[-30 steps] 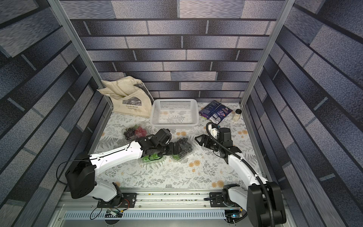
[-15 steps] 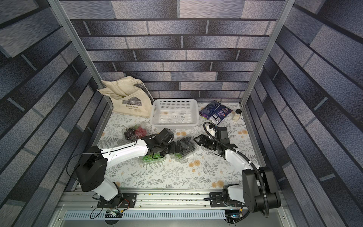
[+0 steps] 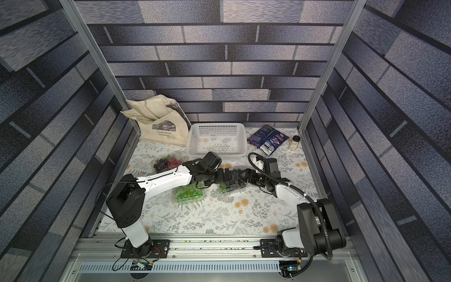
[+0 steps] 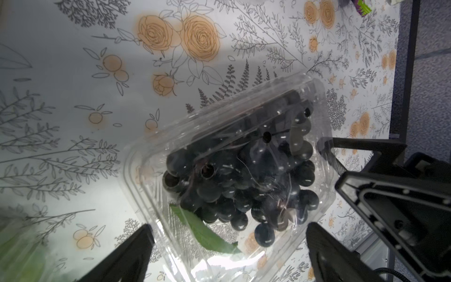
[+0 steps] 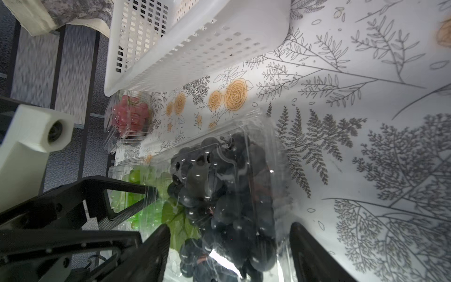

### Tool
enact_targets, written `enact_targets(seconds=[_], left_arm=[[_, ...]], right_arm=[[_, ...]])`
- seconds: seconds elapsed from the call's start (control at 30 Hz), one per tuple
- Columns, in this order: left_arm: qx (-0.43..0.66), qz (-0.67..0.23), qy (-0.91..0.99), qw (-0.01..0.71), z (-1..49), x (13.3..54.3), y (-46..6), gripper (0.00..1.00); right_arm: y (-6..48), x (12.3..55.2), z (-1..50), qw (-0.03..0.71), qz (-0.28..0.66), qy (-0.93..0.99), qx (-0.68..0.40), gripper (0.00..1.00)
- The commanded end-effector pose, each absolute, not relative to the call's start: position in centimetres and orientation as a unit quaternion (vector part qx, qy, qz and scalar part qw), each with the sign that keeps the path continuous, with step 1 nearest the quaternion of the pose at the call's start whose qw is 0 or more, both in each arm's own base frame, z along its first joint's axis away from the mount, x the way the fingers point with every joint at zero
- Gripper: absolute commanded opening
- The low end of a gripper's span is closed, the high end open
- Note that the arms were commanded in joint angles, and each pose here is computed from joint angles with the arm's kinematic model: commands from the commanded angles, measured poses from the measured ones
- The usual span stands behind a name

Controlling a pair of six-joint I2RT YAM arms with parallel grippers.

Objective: Pack grapes into containers
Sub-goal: Adjust the packing box at the center of the board.

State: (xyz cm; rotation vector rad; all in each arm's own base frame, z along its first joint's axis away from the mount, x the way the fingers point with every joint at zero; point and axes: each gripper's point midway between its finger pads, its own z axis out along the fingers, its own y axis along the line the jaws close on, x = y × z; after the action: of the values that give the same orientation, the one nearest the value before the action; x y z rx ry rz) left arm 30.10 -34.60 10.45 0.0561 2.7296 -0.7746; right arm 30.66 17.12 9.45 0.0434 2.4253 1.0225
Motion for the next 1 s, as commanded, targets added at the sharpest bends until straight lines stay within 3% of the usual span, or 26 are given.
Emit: enact_targets(seconds=[0.0,0.43,0.63,0.73,0.87,0.97], left_arm=[[0.046,-0.283,0.946,0.152,11.2,31.0,-35.9,0.99],[0.06,-0.334,0.923,0.181,12.3,34.8,-39.9,0.99],[0.043,-0.332,0.921,0.198,12.9,34.8,-37.4,0.99],[0.038,-0.332,0.918,0.212,13.6,33.9,-35.7,0.98],[0.039,-0.34,0.911,0.23,14.5,31.9,-33.9,0.95],[0.04,-0.364,0.899,0.241,15.0,30.6,-33.5,0.85]], right_arm=[[16.5,29.8,9.8,0.269,0.358,0.894,0.016,0.79],[12.1,25.8,11.7,0.316,0.284,0.902,0.075,0.83],[13.0,25.0,14.0,0.319,0.299,0.898,0.036,0.77],[13.5,24.9,15.1,0.331,0.289,0.898,0.009,0.66],[15.2,25.2,16.1,0.337,0.295,0.894,-0.025,0.33],[16.8,25.6,16.2,0.334,0.305,0.891,-0.045,0.18]])
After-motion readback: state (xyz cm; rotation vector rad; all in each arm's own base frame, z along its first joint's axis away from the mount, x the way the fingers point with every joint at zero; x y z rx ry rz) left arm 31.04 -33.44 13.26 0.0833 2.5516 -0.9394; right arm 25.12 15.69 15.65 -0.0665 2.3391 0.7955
